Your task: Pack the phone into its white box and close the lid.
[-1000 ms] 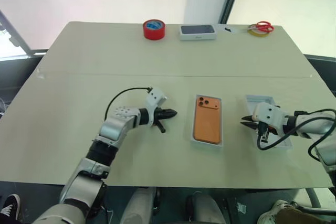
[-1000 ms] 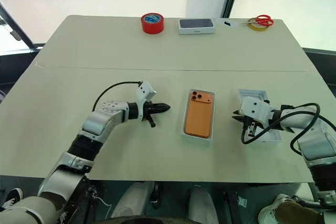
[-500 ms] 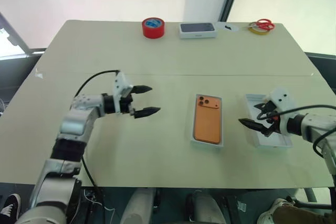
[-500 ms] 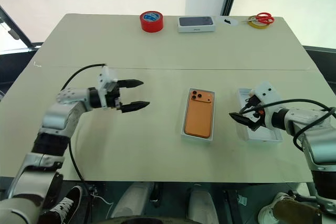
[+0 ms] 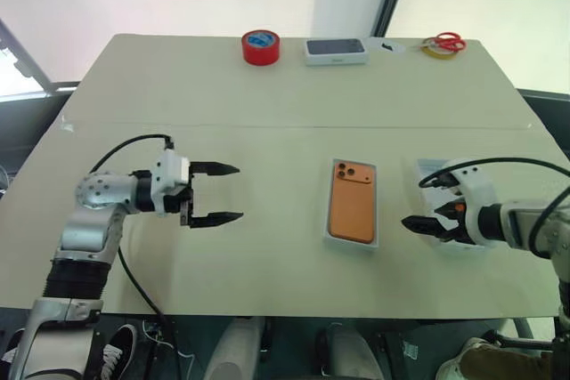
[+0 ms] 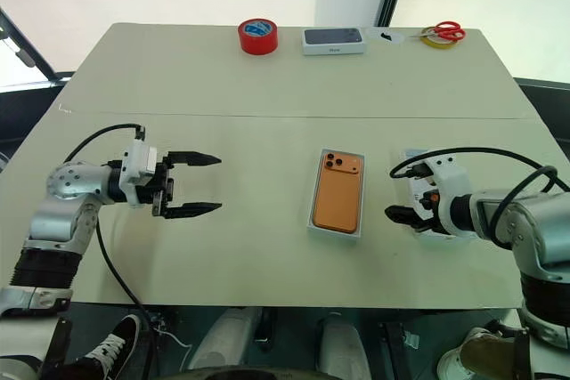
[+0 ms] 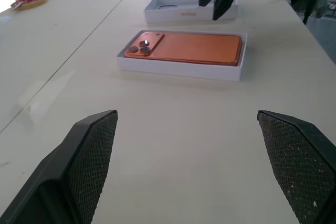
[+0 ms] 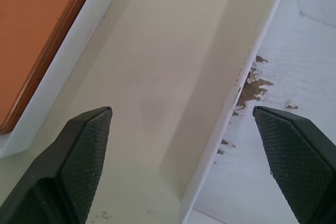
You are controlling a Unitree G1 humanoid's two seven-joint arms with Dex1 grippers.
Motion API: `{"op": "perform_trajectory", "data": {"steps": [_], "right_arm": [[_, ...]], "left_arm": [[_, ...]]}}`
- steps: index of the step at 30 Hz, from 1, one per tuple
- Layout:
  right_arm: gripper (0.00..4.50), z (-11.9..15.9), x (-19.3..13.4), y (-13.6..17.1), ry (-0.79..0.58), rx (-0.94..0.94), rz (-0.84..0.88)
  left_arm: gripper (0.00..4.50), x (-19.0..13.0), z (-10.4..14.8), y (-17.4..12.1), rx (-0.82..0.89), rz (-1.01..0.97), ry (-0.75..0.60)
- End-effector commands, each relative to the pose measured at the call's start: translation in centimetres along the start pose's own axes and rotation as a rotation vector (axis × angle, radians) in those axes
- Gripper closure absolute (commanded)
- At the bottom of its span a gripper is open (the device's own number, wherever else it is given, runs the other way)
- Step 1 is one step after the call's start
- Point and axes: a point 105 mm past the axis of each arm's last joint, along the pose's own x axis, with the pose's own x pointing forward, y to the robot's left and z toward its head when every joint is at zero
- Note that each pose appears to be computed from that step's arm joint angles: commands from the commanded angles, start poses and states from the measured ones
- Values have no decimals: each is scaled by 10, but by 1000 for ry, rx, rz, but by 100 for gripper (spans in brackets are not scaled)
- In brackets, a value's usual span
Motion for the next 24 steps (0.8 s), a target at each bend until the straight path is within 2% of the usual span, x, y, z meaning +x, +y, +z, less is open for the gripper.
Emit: {"op": "perform_trajectory", "data": {"steps": [1, 7, 8, 10, 13, 17, 23, 24], "right_arm": [[0, 5, 0, -7, 7, 17, -40], [0, 8, 9, -5, 15, 61, -35], [25, 9, 10, -4, 17, 58, -34], [85, 7, 13, -2, 24, 64, -32], [241, -1, 21, 0, 38, 90, -43], [439, 3, 21, -3, 22, 89, -83], [446, 28, 19, -7, -55, 83, -141], [449, 35, 18, -6, -83, 63, -150]], "left_arm": [[3, 6, 14, -3, 67, -12, -43], [3, 8, 14, -9, 76, -6, -50], [1, 8, 14, -9, 80, -2, -50], [0, 8, 15, -9, 74, 1, -53], [0, 9, 16, -8, 70, 14, -60], [0, 8, 16, -6, 67, 33, -57], [0, 8, 13, 0, 36, 45, -38], [25, 8, 11, 2, 19, 53, -33]]}}
